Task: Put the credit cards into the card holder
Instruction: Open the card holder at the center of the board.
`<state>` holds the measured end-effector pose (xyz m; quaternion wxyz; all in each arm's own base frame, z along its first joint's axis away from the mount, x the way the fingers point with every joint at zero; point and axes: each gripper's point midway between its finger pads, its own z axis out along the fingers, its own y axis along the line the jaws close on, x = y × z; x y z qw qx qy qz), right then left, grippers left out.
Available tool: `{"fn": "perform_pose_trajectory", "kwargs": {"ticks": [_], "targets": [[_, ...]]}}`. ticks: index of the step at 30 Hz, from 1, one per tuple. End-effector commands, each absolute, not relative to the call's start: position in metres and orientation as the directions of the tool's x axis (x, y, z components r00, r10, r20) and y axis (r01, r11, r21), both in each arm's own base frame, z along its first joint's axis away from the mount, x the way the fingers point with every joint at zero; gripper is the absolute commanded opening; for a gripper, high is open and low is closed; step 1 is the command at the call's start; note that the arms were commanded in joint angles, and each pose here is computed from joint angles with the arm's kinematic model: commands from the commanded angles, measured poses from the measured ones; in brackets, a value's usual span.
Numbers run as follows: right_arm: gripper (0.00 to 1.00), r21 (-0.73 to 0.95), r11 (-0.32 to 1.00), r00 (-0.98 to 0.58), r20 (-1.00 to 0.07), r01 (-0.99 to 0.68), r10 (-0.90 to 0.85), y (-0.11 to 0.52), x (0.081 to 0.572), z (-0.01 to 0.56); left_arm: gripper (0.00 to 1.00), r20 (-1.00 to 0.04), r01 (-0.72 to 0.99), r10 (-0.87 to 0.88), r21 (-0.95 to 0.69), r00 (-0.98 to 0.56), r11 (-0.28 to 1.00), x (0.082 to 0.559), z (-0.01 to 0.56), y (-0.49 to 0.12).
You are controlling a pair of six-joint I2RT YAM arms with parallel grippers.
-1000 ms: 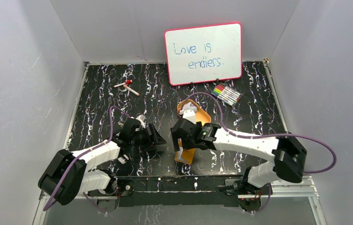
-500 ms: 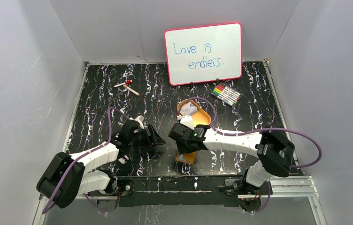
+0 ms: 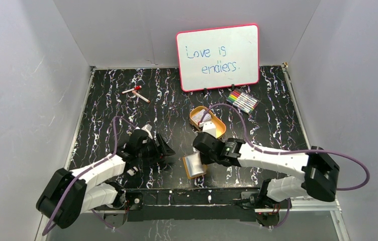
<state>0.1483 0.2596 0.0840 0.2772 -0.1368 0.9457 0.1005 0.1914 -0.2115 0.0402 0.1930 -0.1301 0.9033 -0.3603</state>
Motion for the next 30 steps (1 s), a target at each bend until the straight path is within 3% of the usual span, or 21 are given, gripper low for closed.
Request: {"fn": "perform_pose_trajectory", "kwargs": {"ticks": [1, 5, 10, 23, 30], "targets": [[0.00, 0.423, 0.787, -0.724, -0.688, -0.448, -0.043, 0.321, 0.153, 0.144, 0.66, -0.308, -0.160, -0.460, -0.662, -0.833, 0.732, 0.194, 0.047, -0.189], [0.00, 0.551, 0.762, -0.744, -0.653, -0.340, 0.140, 0.316, 0.163, 0.148, 0.66, -0.357, -0.185, -0.517, -0.657, -0.778, 0.731, 0.197, 0.064, -0.174], [0.00, 0.384, 0.919, -0.852, -0.508, -0.093, 0.126, 0.253, 0.162, 0.061, 0.66, -0.360, -0.174, -0.510, -0.659, -0.781, 0.731, 0.195, 0.067, -0.174], [0.00, 0.358, 0.934, -0.864, -0.476, -0.020, 0.164, 0.222, 0.147, 0.028, 0.57, -0.253, 0.001, -0.357, -0.817, -0.899, 0.577, 0.189, 0.080, -0.237], [0.00, 0.365, 0.930, -0.857, -0.492, -0.040, 0.156, 0.227, 0.151, 0.045, 0.68, -0.342, 0.151, -0.293, -0.841, -0.893, 0.519, 0.193, 0.109, -0.256]]}}
